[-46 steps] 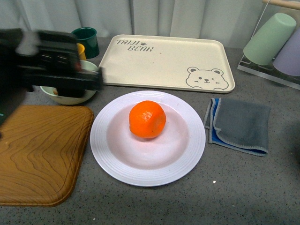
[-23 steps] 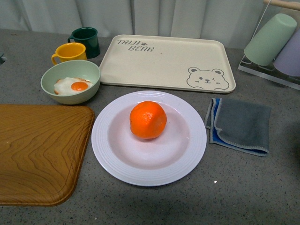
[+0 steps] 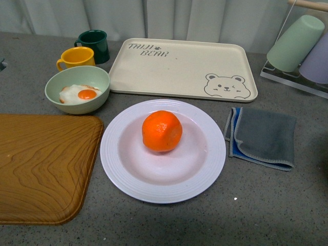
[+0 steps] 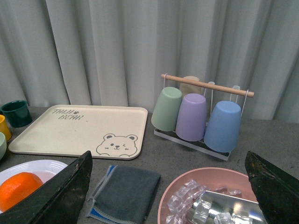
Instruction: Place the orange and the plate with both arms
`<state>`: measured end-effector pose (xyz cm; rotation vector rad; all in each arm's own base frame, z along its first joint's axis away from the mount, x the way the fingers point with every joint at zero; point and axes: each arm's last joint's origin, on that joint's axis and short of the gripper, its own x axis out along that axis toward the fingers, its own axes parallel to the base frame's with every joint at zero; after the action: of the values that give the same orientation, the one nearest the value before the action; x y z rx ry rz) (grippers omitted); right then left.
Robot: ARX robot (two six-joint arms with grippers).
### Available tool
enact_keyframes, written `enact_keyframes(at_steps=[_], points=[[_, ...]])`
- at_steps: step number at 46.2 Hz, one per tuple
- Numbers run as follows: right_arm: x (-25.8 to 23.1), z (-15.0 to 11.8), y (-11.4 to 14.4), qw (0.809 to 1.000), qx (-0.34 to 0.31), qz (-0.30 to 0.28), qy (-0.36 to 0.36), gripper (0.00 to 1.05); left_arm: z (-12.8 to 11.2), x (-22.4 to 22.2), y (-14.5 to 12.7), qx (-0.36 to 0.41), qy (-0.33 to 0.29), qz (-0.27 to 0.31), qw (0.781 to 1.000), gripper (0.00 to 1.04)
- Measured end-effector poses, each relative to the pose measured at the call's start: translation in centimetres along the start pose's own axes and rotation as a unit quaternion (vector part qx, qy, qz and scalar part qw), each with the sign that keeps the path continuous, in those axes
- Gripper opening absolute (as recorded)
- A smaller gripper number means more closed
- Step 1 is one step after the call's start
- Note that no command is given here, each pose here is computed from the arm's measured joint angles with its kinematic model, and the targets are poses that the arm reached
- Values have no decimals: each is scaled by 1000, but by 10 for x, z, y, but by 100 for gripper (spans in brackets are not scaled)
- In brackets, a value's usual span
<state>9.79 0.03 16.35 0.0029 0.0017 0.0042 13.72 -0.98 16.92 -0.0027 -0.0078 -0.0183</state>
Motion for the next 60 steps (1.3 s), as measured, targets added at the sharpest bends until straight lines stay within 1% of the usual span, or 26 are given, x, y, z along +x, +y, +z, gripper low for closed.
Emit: enact_keyframes(at_steps=[2,6,48,51,55,60], points=[[0,0,0,1000,0,0,0,95,1,-2,5,0,-2,-2,1000,4],[0,0,0,1000,0,0,0,95,2,-6,9,0,-3,11,1000,4],[0,0,0,1000,0,0,0,95,4,-30,9,0,-8,9,1000,4],[0,0,0,1000,0,0,0,95,0,-37,9,0,10,8,1000,4],[0,0,0,1000,0,0,0,95,2,-40,9,0,-5,8,1000,4],[0,0,0,1000,0,0,0,95,1,-41,9,0,-5,8,1000,4]])
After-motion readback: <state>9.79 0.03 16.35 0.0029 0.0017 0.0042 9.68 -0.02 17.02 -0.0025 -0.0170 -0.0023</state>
